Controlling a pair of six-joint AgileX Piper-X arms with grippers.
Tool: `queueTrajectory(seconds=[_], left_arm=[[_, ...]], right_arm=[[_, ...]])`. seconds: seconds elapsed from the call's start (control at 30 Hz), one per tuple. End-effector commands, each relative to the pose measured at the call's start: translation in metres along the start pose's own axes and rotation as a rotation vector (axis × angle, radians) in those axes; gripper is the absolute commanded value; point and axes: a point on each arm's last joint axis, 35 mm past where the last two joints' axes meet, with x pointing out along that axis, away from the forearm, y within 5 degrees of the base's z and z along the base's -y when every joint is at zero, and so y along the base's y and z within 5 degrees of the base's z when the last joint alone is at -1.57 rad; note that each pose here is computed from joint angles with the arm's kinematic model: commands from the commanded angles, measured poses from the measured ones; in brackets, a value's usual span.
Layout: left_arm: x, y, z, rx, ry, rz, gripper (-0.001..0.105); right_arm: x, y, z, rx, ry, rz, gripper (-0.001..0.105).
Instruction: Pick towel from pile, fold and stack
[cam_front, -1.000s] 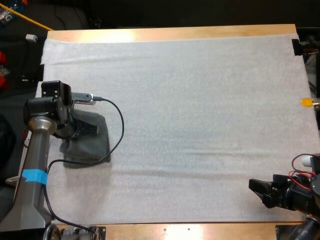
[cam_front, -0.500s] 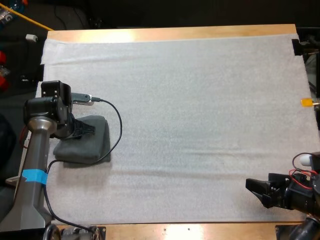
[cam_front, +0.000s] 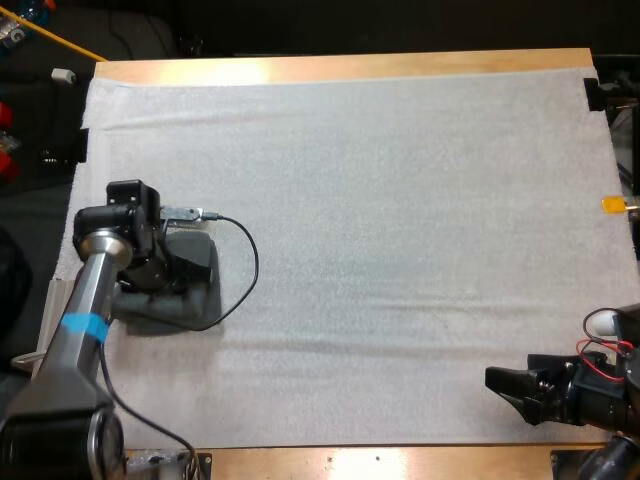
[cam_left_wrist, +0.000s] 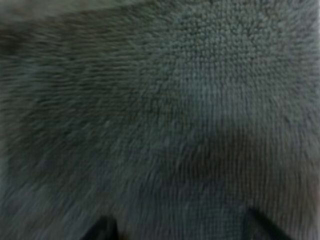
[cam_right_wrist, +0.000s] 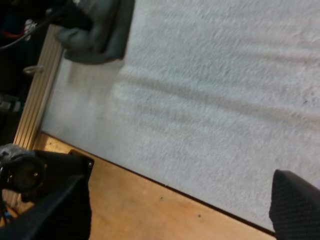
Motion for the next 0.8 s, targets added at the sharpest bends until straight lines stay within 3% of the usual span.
queueTrajectory(seconds=[0.0, 0.27, 0.47, 0.6, 0.77], left_arm=[[0.004, -0.001, 0.001, -0.009, 0.007, -0.02, 0.051], [0.02, -0.003, 0.004, -0.008, 0.065, -0.036, 0.051], [-0.004, -0.003, 0.021, -0.011, -0.043, -0.056, 0.051], [-0.02, -0.007, 0.038, -0.04, -0.14, -0.152, 0.051], [-0.009, -0.009, 0.044, -0.073, -0.135, -0.185, 0.051]], right_arm=[[0.0, 0.001, 0.001, -0.009, -0.006, 0.024, 0.071], [-0.001, 0.006, 0.01, -0.024, -0.072, 0.081, 0.071], [-0.001, 0.008, 0.014, -0.033, -0.116, 0.099, 0.071], [-0.001, 0.008, 0.014, -0.013, -0.115, 0.1, 0.071], [-0.001, 0.008, 0.014, 0.01, -0.114, 0.101, 0.071]])
